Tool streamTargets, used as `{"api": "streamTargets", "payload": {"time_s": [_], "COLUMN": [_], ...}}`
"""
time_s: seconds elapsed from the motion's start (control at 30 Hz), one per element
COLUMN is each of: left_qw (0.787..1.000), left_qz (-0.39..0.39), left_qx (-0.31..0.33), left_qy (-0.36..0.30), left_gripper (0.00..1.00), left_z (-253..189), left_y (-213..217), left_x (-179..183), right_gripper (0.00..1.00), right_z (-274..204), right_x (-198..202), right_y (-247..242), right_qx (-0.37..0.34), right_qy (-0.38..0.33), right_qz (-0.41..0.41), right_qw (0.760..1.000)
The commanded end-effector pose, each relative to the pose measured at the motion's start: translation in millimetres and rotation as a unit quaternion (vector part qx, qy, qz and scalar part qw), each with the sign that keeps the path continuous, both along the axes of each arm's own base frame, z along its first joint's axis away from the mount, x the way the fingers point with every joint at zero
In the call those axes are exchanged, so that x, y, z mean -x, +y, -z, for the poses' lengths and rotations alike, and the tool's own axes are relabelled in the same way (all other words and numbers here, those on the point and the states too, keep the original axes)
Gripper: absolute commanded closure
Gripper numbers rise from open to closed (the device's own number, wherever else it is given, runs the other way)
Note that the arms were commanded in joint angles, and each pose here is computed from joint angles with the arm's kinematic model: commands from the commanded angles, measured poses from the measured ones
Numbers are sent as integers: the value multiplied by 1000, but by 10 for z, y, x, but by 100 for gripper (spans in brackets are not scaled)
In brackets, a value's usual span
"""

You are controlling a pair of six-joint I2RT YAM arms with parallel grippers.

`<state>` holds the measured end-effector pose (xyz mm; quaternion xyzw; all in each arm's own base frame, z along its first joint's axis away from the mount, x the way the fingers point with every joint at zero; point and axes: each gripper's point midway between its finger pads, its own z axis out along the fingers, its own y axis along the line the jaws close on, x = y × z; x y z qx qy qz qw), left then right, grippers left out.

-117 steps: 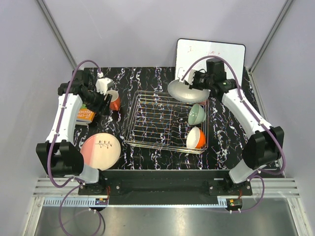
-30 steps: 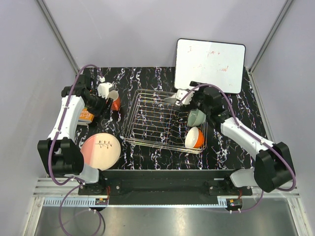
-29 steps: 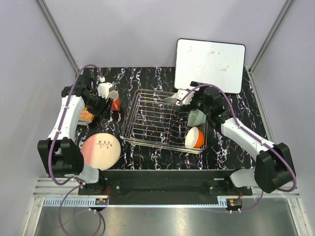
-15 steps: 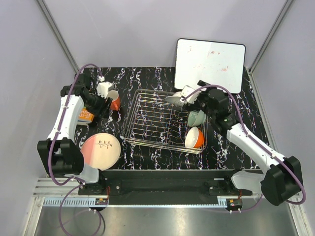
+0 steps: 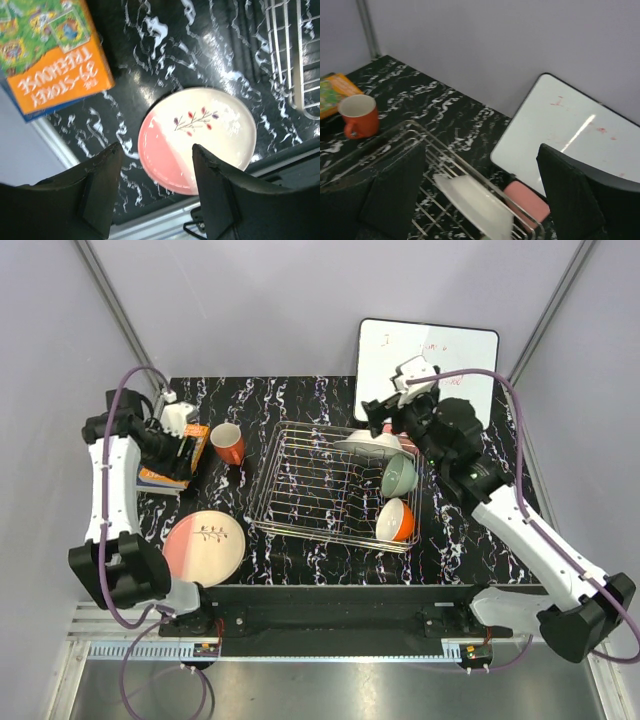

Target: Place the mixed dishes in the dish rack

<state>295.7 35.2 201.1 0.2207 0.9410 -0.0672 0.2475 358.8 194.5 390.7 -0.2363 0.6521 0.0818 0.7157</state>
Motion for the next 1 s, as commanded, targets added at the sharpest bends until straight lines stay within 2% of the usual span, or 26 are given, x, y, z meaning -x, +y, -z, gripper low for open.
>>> {"api": "streamTargets", "payload": {"time_s": [0.0,0.03,0.07,0.1,0.13,0.17,0.2,0.23,0.27,0.3,0.33,0.37,0.4,0.43,0.47,0.53,0.63,0.83,0.97], "left_qw": [1000,1000,1000,1000,999,999,999,999,998,998,997,996,996,995,994,992,991,992,993], "left_qz": [13,17,19,20,20,16,15,0,4,0,-14,-9,-11,-13,-12,-12,-12,-17,-26], "left_qx": [-9,-2,-9,-5,0,0,8,11,18,24,29,37,40,40,47,56,56,35,26], "left_qy": [-17,-4,0,9,24,31,38,44,55,64,69,80,84,86,97,110,120,124,113], "left_gripper": [38,38,38,38,38,38,38,38,39,39,39,39,39,39,39,39,39,39,40], "left_z": [-186,-177,-158,-131,-98,-48,-15,33,127,185,232,326,369,405,478,600,794,1005,1024], "left_y": [201,199,316,345,365,464,481,566,578,592,656,647,660,690,671,641,605,678,776], "left_x": [273,389,468,538,645,724,782,849,913,969,1035,1103,1145,1196,1256,1352,1430,1442,1361], "right_gripper": [0,0,0,0,0,0,0,0,0,0,1,0,0,0,0,0,0,2,3], "right_z": [405,222,240,340,182,190,365,463,424,538,594,1117,960,1155,1258,1189,1416,1819,2251], "right_x": [88,256,279,315,460,468,505,646,640,660,747,760,724,807,836,1008,1238,1387,1479], "right_y": [605,924,1022,1283,1536,1685,1769,1919,2039,2111,2241,2308,2394,2416,2438,2475,2418,2134,1966], "right_qx": [-38,-33,-6,6,-25,-122,-139,-162,-191,-186,-162,-86,-58,19,36,17,28,66,131], "right_qy": [101,88,85,99,109,167,198,232,220,235,239,296,273,255,254,258,290,317,323], "right_qz": [-19,-50,-42,-72,-139,-137,-151,-212,-246,-259,-276,-243,-226,-204,-203,-245,-280,-255,-204], "right_qw": [994,994,995,992,984,969,958,935,924,918,917,920,933,945,945,934,915,911,915]}}
